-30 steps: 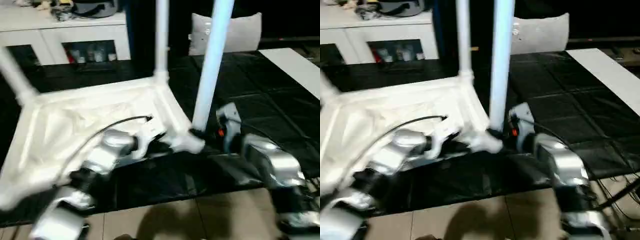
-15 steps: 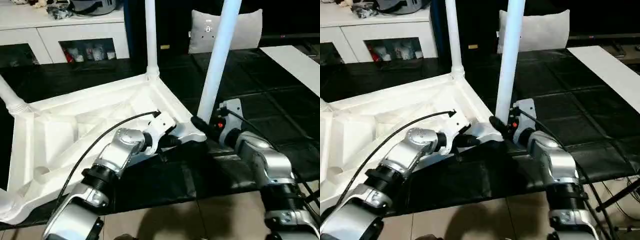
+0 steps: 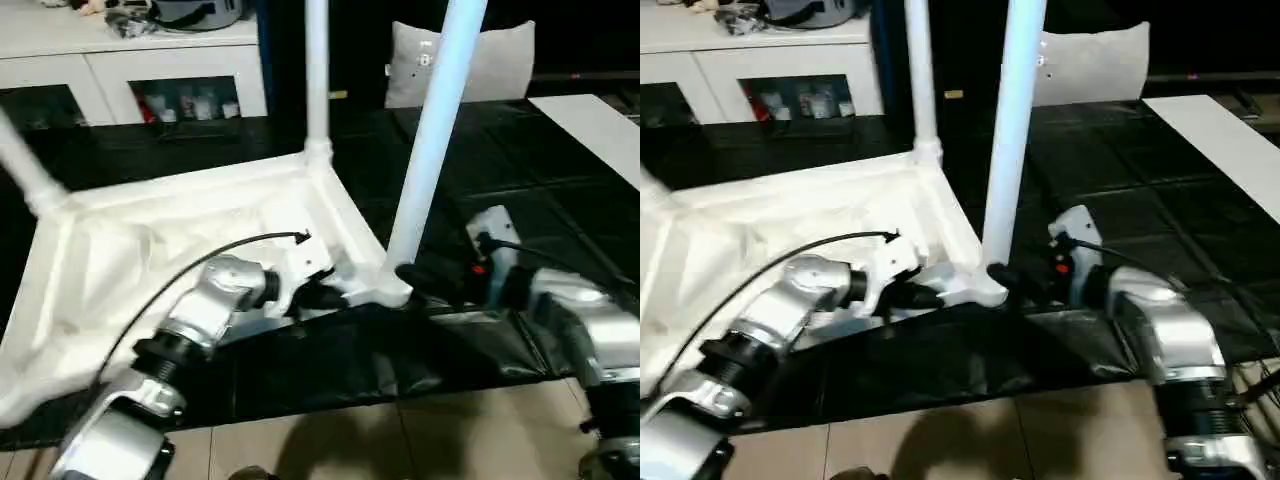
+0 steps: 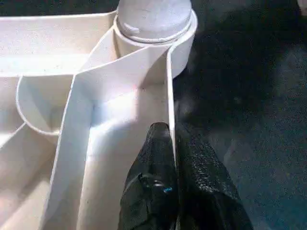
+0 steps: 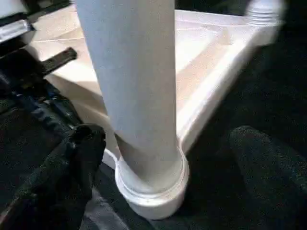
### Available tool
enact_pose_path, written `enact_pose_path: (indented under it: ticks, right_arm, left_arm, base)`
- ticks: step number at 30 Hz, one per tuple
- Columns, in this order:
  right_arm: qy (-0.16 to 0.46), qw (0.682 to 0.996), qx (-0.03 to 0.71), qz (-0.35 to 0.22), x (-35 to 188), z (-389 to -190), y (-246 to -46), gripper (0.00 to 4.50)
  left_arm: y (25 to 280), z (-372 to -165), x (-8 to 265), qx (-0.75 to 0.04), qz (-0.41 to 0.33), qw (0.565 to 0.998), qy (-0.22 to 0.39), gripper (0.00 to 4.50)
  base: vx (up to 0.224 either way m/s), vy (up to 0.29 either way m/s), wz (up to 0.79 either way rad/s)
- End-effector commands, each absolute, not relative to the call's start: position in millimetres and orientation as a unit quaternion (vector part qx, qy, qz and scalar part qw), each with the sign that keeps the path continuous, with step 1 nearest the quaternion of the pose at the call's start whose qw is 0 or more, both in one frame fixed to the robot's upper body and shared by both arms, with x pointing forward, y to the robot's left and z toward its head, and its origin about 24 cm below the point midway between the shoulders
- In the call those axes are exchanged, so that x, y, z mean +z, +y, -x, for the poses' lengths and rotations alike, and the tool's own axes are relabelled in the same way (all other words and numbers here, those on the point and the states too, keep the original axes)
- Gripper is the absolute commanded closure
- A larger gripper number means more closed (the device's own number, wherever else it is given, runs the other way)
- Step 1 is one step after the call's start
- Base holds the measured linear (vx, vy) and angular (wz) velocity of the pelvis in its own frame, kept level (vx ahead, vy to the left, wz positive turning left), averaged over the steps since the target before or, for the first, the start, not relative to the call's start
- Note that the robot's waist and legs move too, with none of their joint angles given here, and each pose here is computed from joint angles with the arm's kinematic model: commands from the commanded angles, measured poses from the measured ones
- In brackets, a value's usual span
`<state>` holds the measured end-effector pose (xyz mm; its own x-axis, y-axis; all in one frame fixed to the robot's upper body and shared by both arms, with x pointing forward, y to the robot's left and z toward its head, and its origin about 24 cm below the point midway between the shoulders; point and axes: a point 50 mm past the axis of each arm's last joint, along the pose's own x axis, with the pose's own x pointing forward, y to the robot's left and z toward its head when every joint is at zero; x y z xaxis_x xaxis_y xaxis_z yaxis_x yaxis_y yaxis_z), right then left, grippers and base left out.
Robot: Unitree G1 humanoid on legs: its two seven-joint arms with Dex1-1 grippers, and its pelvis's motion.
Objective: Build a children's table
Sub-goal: Rotate leg to tighten
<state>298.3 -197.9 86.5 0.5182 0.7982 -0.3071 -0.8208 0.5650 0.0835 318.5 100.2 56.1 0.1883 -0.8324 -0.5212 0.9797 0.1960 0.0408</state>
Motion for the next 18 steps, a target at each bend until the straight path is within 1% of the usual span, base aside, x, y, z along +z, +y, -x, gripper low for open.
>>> enact_pose_path:
  ticks: [1, 2, 3, 4, 5, 7, 9, 12, 14, 17, 18]
  right_arm:
    - [0.161, 0.844, 0.509, 0.050, 88.1, -293.0, -198.4, 0.18]
    - [0.163, 0.840, 0.515, 0.051, 88.0, -292.1, -198.4, 0.35]
    - [0.167, 0.834, 0.524, 0.049, 88.0, -291.1, -198.3, 0.35]
    - [0.174, 0.821, 0.542, 0.048, 87.9, -288.9, -197.4, 0.35]
    - [0.174, 0.821, 0.542, 0.048, 87.9, -288.9, -197.4, 0.50]
    - [0.184, 0.803, 0.565, 0.042, 87.0, -285.6, -195.1, 0.76]
    - [0.188, 0.789, 0.584, 0.035, 85.9, -283.4, -190.8, 0.85]
    - [0.192, 0.781, 0.594, 0.031, 84.7, -282.3, -187.7, 1.20]
    - [0.193, 0.778, 0.597, 0.033, 83.8, -282.0, -186.2, 1.31]
    - [0.196, 0.774, 0.601, 0.028, 82.9, -281.7, -184.8, 1.71]
    - [0.198, 0.771, 0.604, 0.026, 82.3, -281.2, -183.8, 1.77]
  left_arm:
    - [93.0, -314.2, 65.0, -0.649, -0.208, 0.712, 0.171, 4.50]
    - [93.5, -313.0, 65.1, -0.655, -0.209, 0.706, 0.170, 4.50]
    - [94.4, -311.5, 65.2, -0.662, -0.209, 0.699, 0.170, 4.50]
    - [95.6, -308.6, 65.5, -0.676, -0.209, 0.686, 0.170, 4.50]
    - [95.6, -308.6, 65.5, -0.676, -0.209, 0.686, 0.170, 4.50]
    - [97.7, -306.0, 65.5, -0.687, -0.211, 0.673, 0.174, 4.50]
    - [99.4, -304.0, 64.9, -0.695, -0.212, 0.664, 0.177, 4.50]
    - [100.5, -303.1, 64.5, -0.698, -0.213, 0.660, 0.178, 4.50]
    - [100.9, -302.2, 64.4, -0.700, -0.212, 0.659, 0.177, 4.50]
    - [101.0, -300.6, 64.1, -0.702, -0.210, 0.656, 0.178, 4.50]
    - [101.2, -300.2, 63.4, -0.703, -0.211, 0.656, 0.178, 4.50]
  base:
    - [0.000, 0.000, 0.00]
    - [0.000, 0.000, 0.00]
    - [0.000, 0.000, 0.00]
    - [0.000, 0.000, 0.00]
    - [0.000, 0.000, 0.00]
    - [0.000, 0.000, 0.00]
    - [0.000, 0.000, 0.00]
    - [0.000, 0.000, 0.00]
    - [0.000, 0.000, 0.00]
    - [0.000, 0.000, 0.00]
    - [0.000, 0.000, 0.00]
